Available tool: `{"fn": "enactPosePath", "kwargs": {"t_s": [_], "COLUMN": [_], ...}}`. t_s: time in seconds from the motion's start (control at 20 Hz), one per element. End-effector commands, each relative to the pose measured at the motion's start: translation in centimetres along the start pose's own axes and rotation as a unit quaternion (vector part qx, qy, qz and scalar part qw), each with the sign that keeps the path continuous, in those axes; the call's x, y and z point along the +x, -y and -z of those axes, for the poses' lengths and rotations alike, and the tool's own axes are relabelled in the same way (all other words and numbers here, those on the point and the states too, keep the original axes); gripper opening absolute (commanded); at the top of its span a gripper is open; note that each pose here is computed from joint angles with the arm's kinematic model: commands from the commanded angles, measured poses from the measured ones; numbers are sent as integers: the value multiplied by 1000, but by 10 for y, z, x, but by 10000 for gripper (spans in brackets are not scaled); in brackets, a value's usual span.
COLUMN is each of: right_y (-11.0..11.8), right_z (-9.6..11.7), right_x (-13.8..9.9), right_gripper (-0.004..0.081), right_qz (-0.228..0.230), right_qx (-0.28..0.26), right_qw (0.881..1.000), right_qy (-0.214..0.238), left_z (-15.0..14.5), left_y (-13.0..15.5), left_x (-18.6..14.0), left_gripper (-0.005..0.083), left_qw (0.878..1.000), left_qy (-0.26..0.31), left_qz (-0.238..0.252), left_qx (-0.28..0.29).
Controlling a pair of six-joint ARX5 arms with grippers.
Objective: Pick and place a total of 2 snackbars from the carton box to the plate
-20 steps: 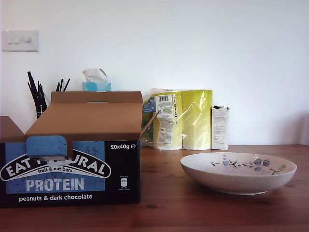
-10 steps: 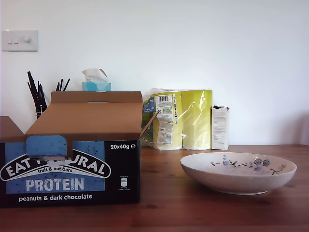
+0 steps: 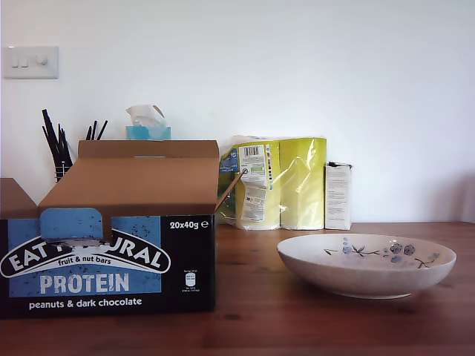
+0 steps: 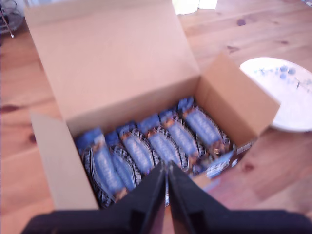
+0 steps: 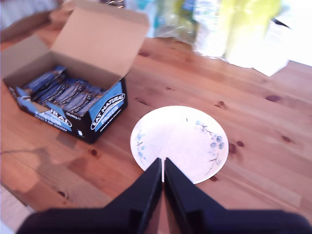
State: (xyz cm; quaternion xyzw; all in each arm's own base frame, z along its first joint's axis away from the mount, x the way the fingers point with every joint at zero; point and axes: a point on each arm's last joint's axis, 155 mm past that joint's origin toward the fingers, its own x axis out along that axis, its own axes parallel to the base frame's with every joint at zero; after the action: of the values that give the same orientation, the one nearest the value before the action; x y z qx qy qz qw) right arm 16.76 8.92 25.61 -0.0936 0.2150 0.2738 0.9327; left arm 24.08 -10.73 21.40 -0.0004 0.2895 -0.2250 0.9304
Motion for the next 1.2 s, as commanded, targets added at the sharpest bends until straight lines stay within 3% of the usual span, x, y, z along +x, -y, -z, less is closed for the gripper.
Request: {"fn": "enactPosePath", "kwargs": {"t_s": [0.0,0.3,0.45,0.75,0.9,1.0,1.15], "right_y": [-3,1,3,4,4,4,1], "right_z": [3,9,7,0,0,0,0], "right_x": [8,23,26,27,27,27,27], "right_gripper": [-13,-13,-13,-13,-13,-13,-13], "right_qz": [-18,-31,-31,-29,-29,-29,-35], "right_qx": [0,10,7,1,1,1,-2], "right_qw": [1000,998,998,999,999,999,999], "right_qy": [-14,-45,-45,-32,-32,-32,-31], "left_z": [-4,-15,-1,21,30,31,35], "left_y": [-1,-10,-17,-24,-23,-27,-41], "left_x": [7,42,65,104,119,127,131], "left_gripper": [-24,-24,-23,-21,-21,-21,-21], "left_qw": [1000,988,971,937,923,916,898], "left_qy": [-20,-143,-219,-309,-347,-356,-379], "left_qz": [0,-25,-57,-123,-138,-163,-219], "left_qx": [-2,-60,-79,-109,-94,-80,-39]}}
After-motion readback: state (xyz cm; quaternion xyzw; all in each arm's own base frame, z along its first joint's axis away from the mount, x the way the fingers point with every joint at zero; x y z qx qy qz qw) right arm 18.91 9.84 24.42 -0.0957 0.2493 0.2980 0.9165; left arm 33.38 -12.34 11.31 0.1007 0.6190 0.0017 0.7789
